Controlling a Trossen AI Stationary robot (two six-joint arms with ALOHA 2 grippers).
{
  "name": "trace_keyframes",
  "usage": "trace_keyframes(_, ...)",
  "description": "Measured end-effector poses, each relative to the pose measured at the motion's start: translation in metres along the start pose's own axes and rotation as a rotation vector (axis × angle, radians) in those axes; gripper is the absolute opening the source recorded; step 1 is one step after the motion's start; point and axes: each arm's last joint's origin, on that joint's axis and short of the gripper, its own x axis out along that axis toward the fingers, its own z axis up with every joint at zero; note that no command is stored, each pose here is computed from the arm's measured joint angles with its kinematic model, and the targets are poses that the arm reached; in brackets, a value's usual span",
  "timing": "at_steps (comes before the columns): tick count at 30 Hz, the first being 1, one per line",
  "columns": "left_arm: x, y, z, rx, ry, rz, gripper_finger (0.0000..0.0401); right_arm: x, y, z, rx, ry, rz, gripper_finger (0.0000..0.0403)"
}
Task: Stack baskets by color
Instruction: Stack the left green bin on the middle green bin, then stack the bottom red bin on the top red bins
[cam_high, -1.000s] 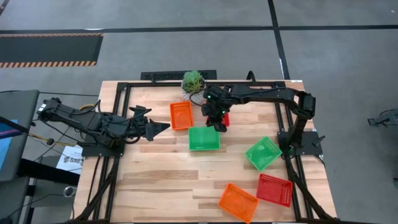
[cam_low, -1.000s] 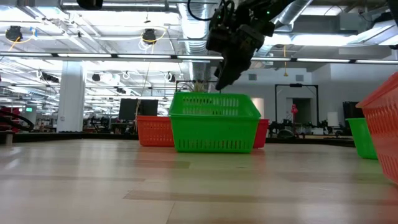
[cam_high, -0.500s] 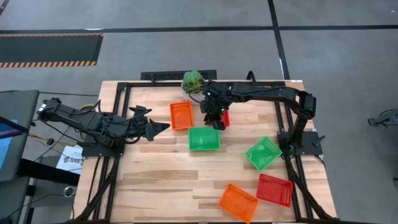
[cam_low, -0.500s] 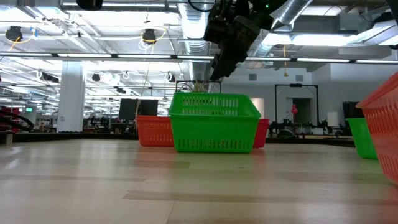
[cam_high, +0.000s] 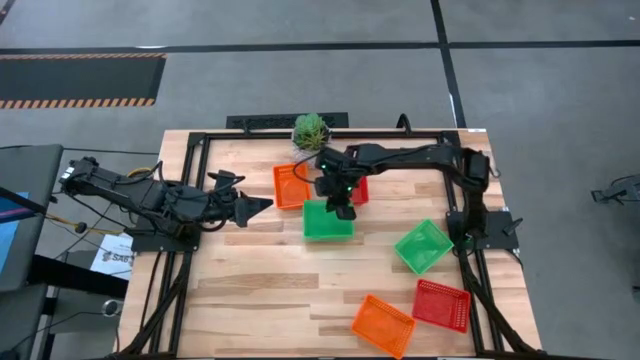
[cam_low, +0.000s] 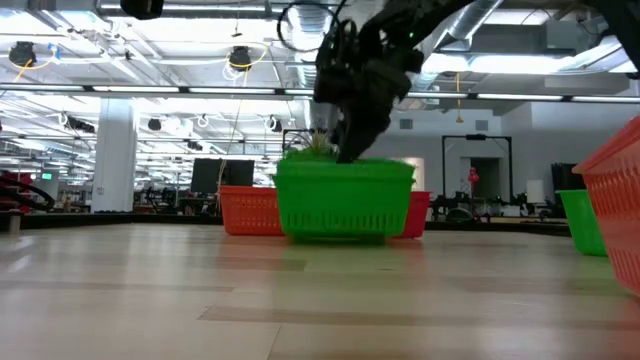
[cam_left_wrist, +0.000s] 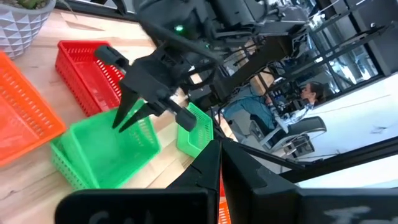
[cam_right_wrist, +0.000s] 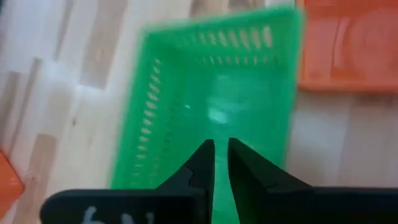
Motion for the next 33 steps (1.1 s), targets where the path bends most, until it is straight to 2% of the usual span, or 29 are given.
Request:
trace_keyframes(4, 0.000, 0.000, 0.000, 0.001, 0.003, 0.001, 0.0000, -0.005, 0.000, 0.000, 0.017, -0.007, -0.003, 0.0066)
trace_keyframes(12, 0.000, 0.001, 0.000, 0.017, 0.005, 0.004, 0.0000, -0.037, 0.012, 0.008, 0.021, -0.097, -0.031, 0.0065)
trace_keyframes(16, 0.000, 0.001, 0.000, 0.019, 0.006, 0.007, 0.0000, -0.062, 0.021, 0.003, 0.145, -0.080, -0.056, 0.0065)
trace_keyframes(20, 0.000, 0.003, -0.001, 0.032, 0.015, 0.025, 0.0000, -0.088, 0.038, -0.010, 0.340, -0.003, -0.070, 0.0065)
trace_keyframes(23, 0.000, 0.003, -0.001, 0.035, 0.017, 0.030, 0.0000, -0.104, 0.055, -0.022, 0.461, 0.096, -0.117, 0.0065)
trace_keyframes(27, 0.000, 0.004, -0.002, 0.036, 0.018, 0.030, 0.0000, -0.121, 0.087, -0.040, 0.510, 0.212, -0.182, 0.0065)
trace_keyframes(30, 0.000, 0.004, -0.002, 0.036, 0.019, 0.032, 0.0000, -0.129, 0.116, -0.059, 0.547, 0.246, -0.260, 0.0065)
trace_keyframes(33, 0.000, 0.004, -0.002, 0.040, 0.021, 0.037, 0.0000, -0.129, 0.141, -0.084, 0.625, 0.259, -0.290, 0.0065)
